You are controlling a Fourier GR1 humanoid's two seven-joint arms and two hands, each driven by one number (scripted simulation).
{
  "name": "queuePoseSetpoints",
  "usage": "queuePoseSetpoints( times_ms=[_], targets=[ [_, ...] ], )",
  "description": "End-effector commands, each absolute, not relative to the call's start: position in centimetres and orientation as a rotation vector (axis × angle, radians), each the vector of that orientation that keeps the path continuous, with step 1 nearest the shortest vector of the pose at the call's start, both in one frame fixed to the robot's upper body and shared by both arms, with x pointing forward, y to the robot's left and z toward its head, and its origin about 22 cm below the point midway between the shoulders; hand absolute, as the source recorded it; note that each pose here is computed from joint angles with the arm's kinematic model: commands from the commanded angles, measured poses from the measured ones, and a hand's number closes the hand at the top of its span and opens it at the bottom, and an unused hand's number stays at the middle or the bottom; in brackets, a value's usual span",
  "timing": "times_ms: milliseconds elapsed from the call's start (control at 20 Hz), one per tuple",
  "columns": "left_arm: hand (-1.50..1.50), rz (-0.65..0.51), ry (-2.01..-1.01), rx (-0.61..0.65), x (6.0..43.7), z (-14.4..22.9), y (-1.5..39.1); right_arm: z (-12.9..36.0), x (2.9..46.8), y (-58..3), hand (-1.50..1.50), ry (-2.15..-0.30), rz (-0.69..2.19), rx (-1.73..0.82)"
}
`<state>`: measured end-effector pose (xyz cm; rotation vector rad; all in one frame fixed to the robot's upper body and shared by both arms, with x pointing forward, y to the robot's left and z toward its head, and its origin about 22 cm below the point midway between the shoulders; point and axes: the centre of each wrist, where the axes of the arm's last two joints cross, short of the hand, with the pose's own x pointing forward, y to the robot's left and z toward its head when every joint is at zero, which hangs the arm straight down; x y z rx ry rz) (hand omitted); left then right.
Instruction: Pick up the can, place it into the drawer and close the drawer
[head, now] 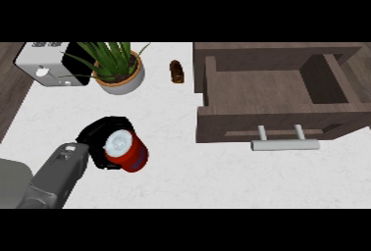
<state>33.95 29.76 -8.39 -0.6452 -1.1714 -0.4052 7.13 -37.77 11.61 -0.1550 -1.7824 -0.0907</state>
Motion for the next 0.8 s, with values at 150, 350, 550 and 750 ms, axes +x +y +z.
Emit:
queuePoseSetpoints(
  times_ms=[150,350,550,750],
  targets=[
    [1.50,-0.196,-1.364,-0.702,34.5,-8.1,28.4,11.9,6.2,-37.7,-1.50,-1.768,-0.102,-0.189],
    [1.50,0.252,-1.471,-0.302,31.6,-10.6,30.0,11.1,5.1,-37.8,-1.50,-1.750,-0.149,-0.197],
    [1.50,0.318,-1.546,-0.297,33.2,-9.8,24.2,11.1,4.8,-38.4,-1.50,-1.768,-0.131,-0.199],
    [1.50,0.287,-1.602,-0.284,34.9,-6.5,22.5,11.0,4.0,-37.5,-1.50,-1.762,-0.149,-0.192]
  ],
)
